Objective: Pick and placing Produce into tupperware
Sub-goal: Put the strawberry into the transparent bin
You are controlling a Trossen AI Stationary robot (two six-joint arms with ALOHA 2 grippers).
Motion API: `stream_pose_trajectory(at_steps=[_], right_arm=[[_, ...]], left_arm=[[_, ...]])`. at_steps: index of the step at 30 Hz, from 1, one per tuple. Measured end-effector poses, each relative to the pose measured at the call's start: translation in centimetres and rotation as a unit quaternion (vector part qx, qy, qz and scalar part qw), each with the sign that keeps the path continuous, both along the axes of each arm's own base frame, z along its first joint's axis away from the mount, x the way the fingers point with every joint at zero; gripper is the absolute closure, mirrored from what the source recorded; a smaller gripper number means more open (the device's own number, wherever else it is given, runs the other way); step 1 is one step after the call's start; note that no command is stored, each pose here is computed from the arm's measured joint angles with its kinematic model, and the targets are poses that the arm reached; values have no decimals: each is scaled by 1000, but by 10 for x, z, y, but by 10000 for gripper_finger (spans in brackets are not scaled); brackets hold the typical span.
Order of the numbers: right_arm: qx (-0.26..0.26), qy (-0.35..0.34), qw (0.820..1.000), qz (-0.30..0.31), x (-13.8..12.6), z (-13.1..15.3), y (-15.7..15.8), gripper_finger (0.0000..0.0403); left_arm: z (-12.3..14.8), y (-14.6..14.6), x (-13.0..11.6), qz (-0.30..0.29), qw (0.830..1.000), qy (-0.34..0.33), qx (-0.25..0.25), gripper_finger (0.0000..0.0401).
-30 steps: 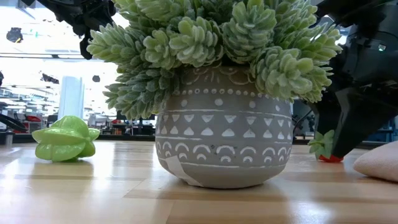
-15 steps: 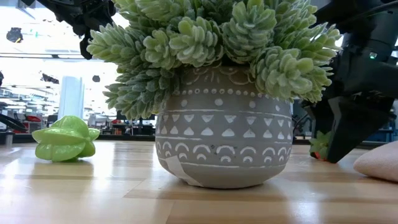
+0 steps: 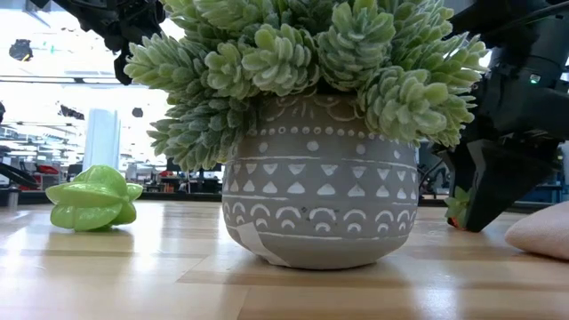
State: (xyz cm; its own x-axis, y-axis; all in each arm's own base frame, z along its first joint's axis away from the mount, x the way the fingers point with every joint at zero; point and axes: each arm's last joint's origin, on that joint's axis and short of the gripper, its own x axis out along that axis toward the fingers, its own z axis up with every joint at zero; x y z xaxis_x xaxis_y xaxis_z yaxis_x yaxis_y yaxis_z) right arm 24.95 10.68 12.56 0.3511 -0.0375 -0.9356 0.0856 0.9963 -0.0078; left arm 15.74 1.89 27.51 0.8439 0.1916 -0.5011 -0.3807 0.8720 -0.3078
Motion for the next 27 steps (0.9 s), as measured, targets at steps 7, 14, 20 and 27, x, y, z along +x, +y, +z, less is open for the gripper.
stream_pose_trajectory(at_steps=[7, 14, 20, 27], right_arm=[[0, 0, 1000, -1, 0, 0, 0, 248], [5, -1, 1000, -13, 0, 0, 0, 243], [12, -8, 1000, -23, 0, 2, 0, 256], [19, -15, 999, -39, 0, 4, 0, 239]], left_arm=[[0, 0, 0, 3, 1000, 0, 2, 189], [0, 0, 0, 3, 1000, 0, 2, 189], [0, 0, 0, 3, 1000, 0, 2, 189], [0, 0, 0, 3, 1000, 0, 2, 189]])
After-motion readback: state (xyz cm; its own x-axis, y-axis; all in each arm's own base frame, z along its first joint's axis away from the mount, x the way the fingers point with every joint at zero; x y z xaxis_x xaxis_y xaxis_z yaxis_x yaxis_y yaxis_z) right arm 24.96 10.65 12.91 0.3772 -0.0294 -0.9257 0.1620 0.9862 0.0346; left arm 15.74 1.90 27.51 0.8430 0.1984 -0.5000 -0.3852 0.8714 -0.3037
